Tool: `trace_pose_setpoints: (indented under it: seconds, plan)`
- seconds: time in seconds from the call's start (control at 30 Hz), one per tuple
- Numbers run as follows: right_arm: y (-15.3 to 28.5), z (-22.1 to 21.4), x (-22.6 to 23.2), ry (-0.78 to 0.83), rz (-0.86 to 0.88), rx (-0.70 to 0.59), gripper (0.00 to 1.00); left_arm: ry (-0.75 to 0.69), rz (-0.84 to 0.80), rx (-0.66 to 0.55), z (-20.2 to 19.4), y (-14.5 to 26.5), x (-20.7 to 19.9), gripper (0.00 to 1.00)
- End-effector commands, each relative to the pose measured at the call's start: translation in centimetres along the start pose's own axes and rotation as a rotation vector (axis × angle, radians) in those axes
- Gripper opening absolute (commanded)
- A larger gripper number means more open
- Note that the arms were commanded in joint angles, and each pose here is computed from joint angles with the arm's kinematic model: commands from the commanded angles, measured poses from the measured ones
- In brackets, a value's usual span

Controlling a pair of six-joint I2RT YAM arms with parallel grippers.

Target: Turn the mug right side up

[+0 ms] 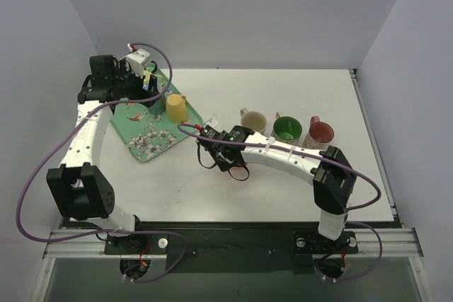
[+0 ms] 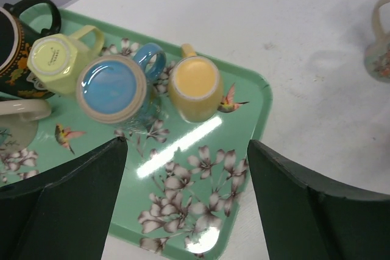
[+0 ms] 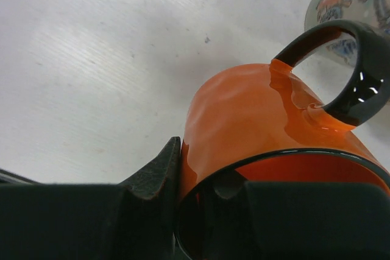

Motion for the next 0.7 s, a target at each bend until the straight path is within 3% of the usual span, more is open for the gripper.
trace_pose_setpoints:
  seconds: [0.0,0.3,0.5,0.6,0.63,0.67]
  plan:
    - [-1.5,-1.0,-1.9,-0.007,-0.121,0.020,0.00,-0.120,0.097,0.061,-0.7,0.8,1.7,0.91]
    - [-5.9,-4.5,-2.2,-0.089,-0.074,0.104,0.00,-0.219,0.081,0.139,-2.7,0.0,1.6,0.93]
    - [-6.5,-5.5,-2.6,-0.157,-0.027,0.117,0.00,-0.307,0.051,0.201,-3.9,-0.7,1.5,0.94]
    - [-6.6,-5.6,-2.4,-0.158,-0.007,0.126,0.12,-0.366,0.051,0.246,-4.8,-1.7,2.0,0.94]
    - [-6.5,-5.6,-2.6,-0.162,-0.007,0.131,0.26,-0.403,0.023,0.251,-4.6,-2.7,0.8,0.95]
    - [-6.3,-5.4,-2.6,-0.160,-0.005,0.124,0.33,-0.436,0.020,0.263,-4.5,-3.4,0.4,0.95]
Point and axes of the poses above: each gripper's point midway between its finger pads, its own y axis back along the fingers, its own x axis along the line the jaws close on, z = x × y, the point moved 3 cm from there along y, back along the fingers, and after that the axes turned 5 degrees about -y, right-handed, at the moved point
